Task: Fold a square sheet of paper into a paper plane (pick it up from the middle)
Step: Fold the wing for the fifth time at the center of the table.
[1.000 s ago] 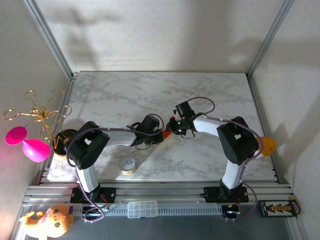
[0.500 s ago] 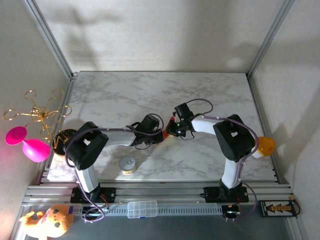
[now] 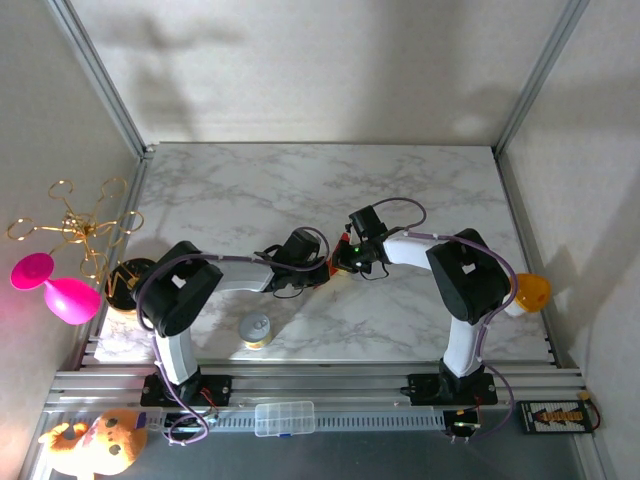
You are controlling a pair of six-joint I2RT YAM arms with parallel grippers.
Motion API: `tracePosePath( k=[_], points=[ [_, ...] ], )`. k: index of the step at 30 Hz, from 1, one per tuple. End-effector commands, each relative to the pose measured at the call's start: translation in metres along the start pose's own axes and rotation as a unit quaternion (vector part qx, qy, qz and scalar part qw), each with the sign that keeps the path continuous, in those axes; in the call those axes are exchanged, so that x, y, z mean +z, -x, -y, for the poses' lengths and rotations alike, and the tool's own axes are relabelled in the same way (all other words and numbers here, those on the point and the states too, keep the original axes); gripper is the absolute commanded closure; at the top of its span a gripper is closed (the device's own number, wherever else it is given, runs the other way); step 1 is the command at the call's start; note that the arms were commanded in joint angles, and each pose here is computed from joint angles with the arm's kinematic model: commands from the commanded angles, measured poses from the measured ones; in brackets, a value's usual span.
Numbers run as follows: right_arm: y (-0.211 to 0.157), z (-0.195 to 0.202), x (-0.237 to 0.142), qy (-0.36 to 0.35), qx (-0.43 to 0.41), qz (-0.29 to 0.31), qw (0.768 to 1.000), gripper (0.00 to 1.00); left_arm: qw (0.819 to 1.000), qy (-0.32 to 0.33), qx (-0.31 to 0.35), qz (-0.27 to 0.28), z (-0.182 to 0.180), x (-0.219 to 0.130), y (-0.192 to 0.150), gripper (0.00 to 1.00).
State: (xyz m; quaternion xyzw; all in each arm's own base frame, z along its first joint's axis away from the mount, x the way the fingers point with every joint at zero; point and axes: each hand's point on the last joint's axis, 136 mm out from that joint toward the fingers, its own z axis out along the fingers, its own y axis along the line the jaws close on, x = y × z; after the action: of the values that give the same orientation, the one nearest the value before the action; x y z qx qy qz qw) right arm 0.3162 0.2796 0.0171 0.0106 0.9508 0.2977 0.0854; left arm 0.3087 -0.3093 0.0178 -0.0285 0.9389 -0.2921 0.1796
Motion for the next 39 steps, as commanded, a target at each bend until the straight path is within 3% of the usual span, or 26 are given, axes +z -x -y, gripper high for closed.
tracePosePath(
  k=[1, 11, 39],
  points=[
    [-0.006, 0.014, 0.001, -0.019, 0.010, -0.004, 1.000, 0.90, 0.999, 0.040, -0.007, -0.015, -0.021, 0.006, -0.011, 0.96],
    [0.024, 0.032, -0.011, -0.025, 0.024, 0.027, 0.999, 0.90, 0.996, 0.086, -0.010, -0.030, -0.048, 0.003, -0.026, 1.00],
    [0.084, 0.105, -0.021, -0.055, 0.051, 0.073, 0.995, 0.89, 0.992, 0.110, -0.008, -0.054, -0.064, 0.006, -0.041, 1.00]
  ],
)
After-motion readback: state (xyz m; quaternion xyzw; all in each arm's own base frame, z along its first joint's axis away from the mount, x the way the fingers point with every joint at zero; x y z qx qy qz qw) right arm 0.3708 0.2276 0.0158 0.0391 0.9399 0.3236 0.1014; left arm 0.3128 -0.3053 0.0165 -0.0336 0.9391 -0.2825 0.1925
